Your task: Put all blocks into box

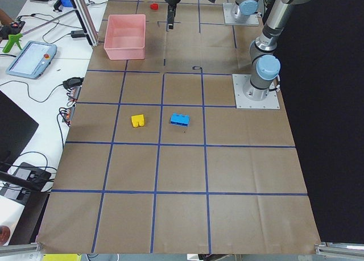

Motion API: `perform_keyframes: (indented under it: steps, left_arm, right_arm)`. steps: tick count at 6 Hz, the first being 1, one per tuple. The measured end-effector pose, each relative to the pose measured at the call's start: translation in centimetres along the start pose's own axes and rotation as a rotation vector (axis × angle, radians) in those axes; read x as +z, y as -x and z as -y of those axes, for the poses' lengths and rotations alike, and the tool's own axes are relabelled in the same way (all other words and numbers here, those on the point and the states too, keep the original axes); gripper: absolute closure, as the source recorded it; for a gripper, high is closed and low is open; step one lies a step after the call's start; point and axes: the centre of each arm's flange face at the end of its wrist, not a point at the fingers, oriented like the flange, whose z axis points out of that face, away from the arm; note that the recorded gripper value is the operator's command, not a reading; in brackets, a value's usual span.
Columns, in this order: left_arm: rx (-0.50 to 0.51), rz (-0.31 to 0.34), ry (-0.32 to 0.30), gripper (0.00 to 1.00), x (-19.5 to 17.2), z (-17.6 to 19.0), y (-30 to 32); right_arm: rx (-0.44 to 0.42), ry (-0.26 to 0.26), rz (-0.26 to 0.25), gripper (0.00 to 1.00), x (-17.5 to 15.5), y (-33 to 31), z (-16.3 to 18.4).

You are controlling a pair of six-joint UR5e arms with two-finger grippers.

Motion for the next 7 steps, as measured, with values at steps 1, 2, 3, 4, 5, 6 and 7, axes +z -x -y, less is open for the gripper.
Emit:
perform_keyframes:
  steps: [1,2,3,4,5,6,7]
  left_arm:
    - [0.000,0.000,0.000,0.00,-0.02,-0.01,0.00]
    - [0.000,0.000,0.000,0.00,-0.01,-0.01,0.00]
    - [0.000,0.000,0.001,0.00,0.06,0.04,0.00]
    - [0.000,0.000,0.002,0.00,0.09,0.06,0.01]
    - [0.000,0.000,0.002,0.00,0.12,0.08,0.01]
    - [0.000,0.000,0.003,0.00,0.15,0.10,0.01]
    - [0.000,0.000,0.004,0.00,0.18,0.12,0.01]
  right_arm:
    - [0.019,-0.001,0.001,0.00,-0.06,0.10,-0.05]
    - [0.023,-0.001,0.001,0.00,-0.06,0.14,-0.06]
    - [0.024,-0.001,0.001,0.00,-0.07,0.16,-0.07]
    - [0.023,-0.001,0.000,0.00,-0.07,0.16,-0.07]
    - [0.022,-0.001,-0.001,0.00,-0.05,0.15,-0.05]
    - [0.020,-0.001,-0.002,0.00,-0.01,0.14,-0.02]
    - [0.018,0.000,-0.002,0.00,0.04,0.14,-0.01]
